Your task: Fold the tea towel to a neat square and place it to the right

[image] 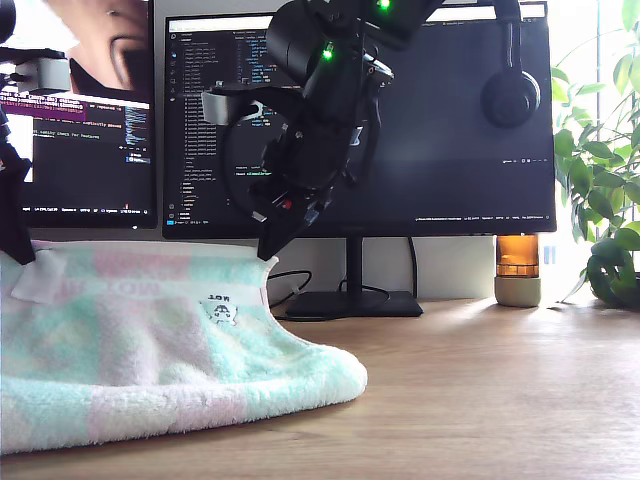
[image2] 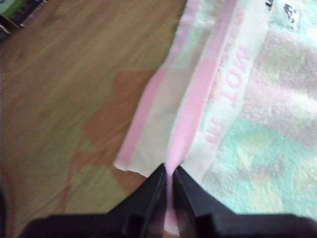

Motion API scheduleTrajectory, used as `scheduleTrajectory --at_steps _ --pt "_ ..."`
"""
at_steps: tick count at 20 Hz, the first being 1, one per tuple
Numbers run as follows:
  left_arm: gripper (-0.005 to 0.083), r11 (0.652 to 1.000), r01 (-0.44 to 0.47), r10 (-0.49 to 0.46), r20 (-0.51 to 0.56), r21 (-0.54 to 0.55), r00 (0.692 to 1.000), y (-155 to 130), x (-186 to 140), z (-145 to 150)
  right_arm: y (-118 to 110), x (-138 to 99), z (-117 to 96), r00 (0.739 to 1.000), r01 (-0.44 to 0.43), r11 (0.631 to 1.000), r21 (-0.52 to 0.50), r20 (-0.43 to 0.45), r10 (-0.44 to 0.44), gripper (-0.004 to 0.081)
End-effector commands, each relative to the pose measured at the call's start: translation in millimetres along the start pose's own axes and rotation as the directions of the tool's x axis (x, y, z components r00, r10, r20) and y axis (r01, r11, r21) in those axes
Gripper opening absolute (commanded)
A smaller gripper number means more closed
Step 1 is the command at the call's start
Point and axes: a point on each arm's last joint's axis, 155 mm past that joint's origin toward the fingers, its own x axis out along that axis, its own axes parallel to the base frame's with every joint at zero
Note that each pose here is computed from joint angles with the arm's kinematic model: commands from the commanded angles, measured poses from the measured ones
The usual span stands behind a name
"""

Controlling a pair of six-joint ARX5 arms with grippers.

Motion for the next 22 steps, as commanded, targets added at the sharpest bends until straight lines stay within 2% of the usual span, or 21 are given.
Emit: scheduleTrajectory --at_steps 1,7,12,17,20,22 --pt "-0.0022 1.0 -0.019 0.019 -0.02 -0.025 1.0 9.2 1.7 -9.2 -1.5 20.8 -26.8 0.998 0.0 1.0 0.017 -0.066 0.001 -0.0012" --pt "-0.0022 0.999 -0.008 0.009 0.022 -0.042 1.0 15.7 8.8 -2.4 -6.3 26.1 -21.8 0.999 0.022 1.0 0.017 -0.041 -0.022 -0.0012" --pt "-0.0021 0.998 0.026 -0.026 0.005 -0.055 1.0 12.5 18.6 -7.5 -7.1 26.1 -20.2 0.999 0.026 1.0 0.017 -0.035 -0.025 -0.0012" --pt "-0.0007 0.998 0.012 -0.011 0.02 -0.055 1.0 17.0 18.4 -4.1 -12.8 26.0 -13.5 0.999 0.048 0.999 0.022 -0.008 -0.048 0.0006" --pt "0.0099 0.998 0.005 -0.003 0.019 -0.068 1.0 21.3 17.6 -6.4 -15.1 26.9 -5.8 0.998 0.064 0.997 0.046 0.017 -0.065 0.0052" --pt "0.0151 0.996 -0.001 0.003 0.018 -0.089 1.0 25.4 17.1 -8.9 -13.9 26.8 -1.1 0.997 0.066 0.997 0.044 0.029 -0.068 0.0138"
